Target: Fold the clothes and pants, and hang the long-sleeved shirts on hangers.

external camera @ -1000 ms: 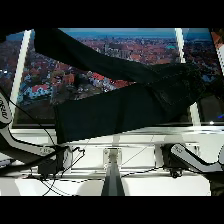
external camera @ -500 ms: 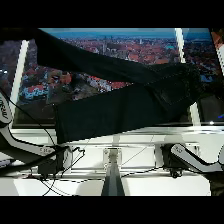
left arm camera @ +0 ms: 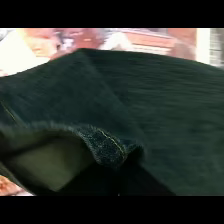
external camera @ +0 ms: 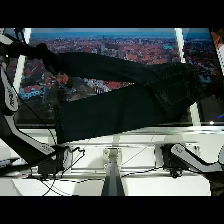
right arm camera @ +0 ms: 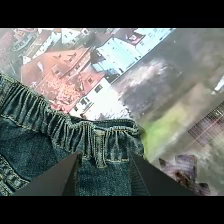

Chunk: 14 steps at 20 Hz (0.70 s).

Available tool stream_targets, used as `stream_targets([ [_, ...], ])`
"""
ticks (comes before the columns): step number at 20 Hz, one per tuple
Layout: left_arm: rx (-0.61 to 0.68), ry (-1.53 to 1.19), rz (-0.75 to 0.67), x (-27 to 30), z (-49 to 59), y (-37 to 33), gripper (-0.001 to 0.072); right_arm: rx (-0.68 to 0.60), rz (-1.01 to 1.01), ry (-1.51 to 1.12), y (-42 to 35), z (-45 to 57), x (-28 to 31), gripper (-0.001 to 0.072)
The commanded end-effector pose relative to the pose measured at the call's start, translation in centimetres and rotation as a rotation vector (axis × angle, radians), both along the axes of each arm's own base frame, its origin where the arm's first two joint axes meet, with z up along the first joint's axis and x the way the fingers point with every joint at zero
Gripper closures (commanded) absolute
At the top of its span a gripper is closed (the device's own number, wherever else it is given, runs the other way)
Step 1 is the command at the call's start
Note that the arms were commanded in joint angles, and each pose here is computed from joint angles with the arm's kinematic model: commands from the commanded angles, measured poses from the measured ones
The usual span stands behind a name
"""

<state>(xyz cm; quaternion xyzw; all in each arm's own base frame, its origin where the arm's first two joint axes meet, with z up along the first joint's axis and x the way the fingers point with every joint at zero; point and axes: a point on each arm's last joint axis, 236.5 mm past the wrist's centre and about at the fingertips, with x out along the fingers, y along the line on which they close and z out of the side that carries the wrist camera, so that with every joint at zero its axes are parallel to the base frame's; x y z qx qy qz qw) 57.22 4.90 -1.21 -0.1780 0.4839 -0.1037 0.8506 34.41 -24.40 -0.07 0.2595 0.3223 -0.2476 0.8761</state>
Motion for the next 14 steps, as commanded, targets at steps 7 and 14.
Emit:
stream_targets([
  [7,0.123,0.075,-0.005,-1.4,-2.9,3.3,0.0116,-0.003,0.000,-0.001,0.0,0.0,0.0,0.0362],
  [14,0.133,0.123,-0.136,-3.3,-3.4,1.9,0.0132,-0.002,-0.001,-0.001,0.0,0.0,0.0,0.0362],
])
